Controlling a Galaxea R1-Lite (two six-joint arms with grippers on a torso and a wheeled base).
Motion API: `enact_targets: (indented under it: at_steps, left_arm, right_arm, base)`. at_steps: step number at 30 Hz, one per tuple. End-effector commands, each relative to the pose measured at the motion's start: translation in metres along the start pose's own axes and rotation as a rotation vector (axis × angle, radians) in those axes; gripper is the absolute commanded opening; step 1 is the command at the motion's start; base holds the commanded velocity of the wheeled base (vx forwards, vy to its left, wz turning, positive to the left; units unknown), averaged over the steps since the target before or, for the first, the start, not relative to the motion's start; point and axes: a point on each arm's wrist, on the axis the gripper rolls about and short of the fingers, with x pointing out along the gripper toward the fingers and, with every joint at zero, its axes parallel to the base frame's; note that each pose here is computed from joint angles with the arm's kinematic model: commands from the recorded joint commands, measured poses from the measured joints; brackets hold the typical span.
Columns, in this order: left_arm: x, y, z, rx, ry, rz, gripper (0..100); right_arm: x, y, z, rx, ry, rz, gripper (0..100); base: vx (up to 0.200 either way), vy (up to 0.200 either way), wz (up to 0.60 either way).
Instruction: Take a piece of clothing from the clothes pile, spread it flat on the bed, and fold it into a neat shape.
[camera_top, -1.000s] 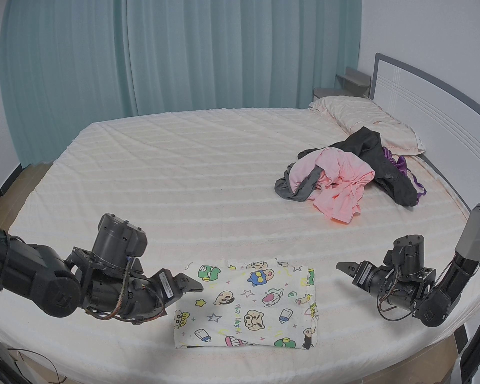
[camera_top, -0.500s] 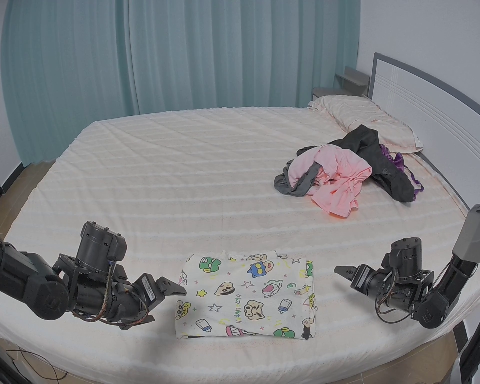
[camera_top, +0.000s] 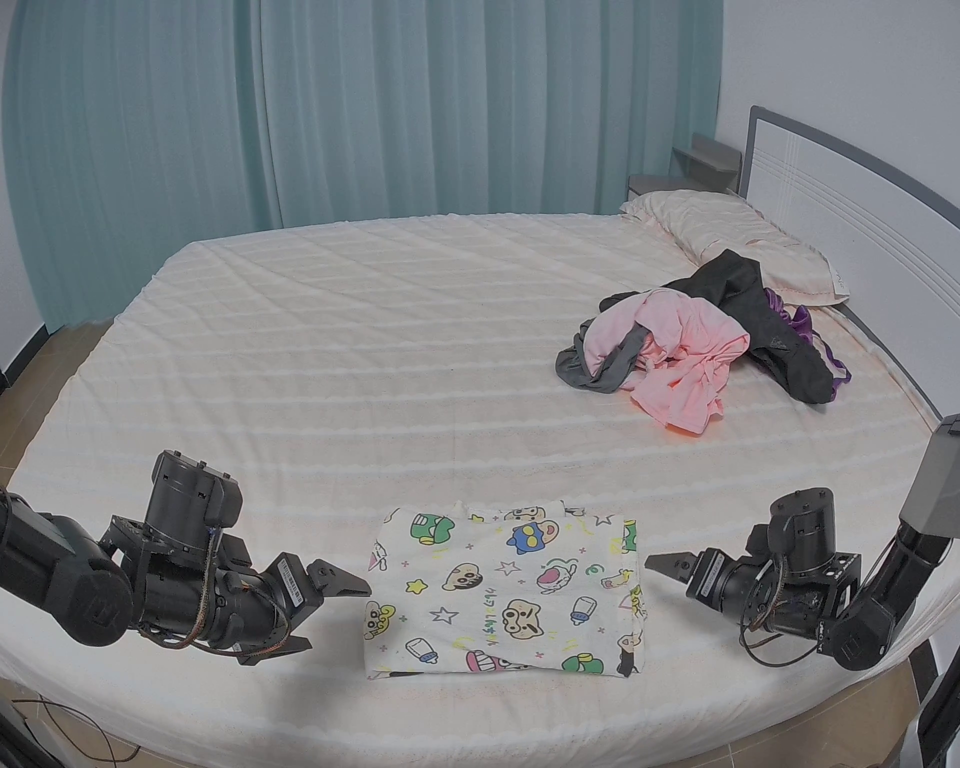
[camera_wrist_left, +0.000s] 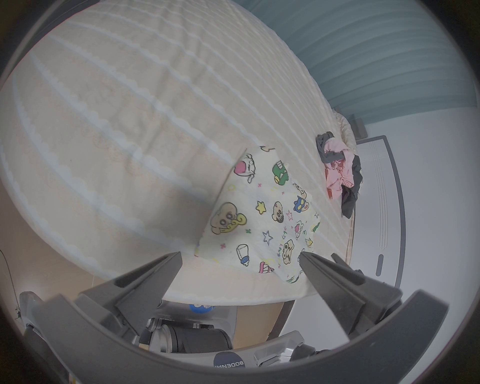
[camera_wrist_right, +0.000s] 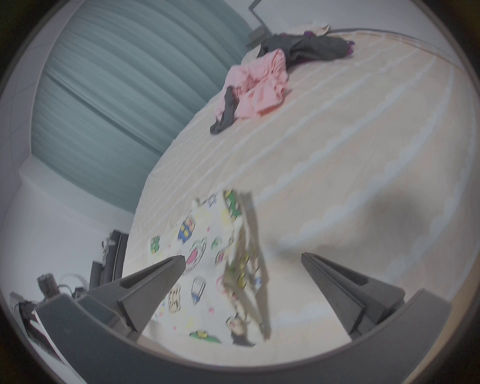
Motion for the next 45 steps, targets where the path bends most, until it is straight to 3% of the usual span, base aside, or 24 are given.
enact_targets:
  at_steps: [1,9,12,26,27,35,45]
  left_arm:
    - [0.001,0.001,0.0,-0.001,0.004,0.006,100]
    - [0.002,0.001,-0.001,0.002,0.007,0.007,100]
    - [0.003,0.001,-0.001,0.002,0.011,0.008,100]
    - [0.006,0.001,-0.001,0.001,0.017,0.015,100]
    - [0.006,0.001,-0.001,0.001,0.015,0.016,100]
    - [0.007,0.002,-0.001,0.0,0.018,0.021,100]
    - [0.006,0.002,-0.002,0.001,0.019,0.02,100]
  right_arm:
    - [-0.007,-0.003,-0.013,-0.024,0.085,0.019,100]
    - [-0.019,-0.019,-0.033,-0.165,0.256,0.052,100]
    - [-0.02,-0.021,-0.036,-0.177,0.286,0.061,100]
    - [0.003,-0.019,-0.055,-0.218,0.333,0.105,100]
    - [0.004,-0.019,-0.055,-0.219,0.331,0.107,0]
    - [-0.005,-0.024,-0.053,-0.214,0.322,0.09,0]
    - [-0.02,-0.021,-0.028,-0.2,0.206,0.114,0]
  base:
    - [0.0,0.0,0.0]
    - [0.0,0.0,0.0]
    - [0.0,0.0,0.0]
    - [0.0,0.0,0.0]
    - [0.0,0.0,0.0]
    - [0.0,0.0,0.0]
    - [0.0,0.0,0.0]
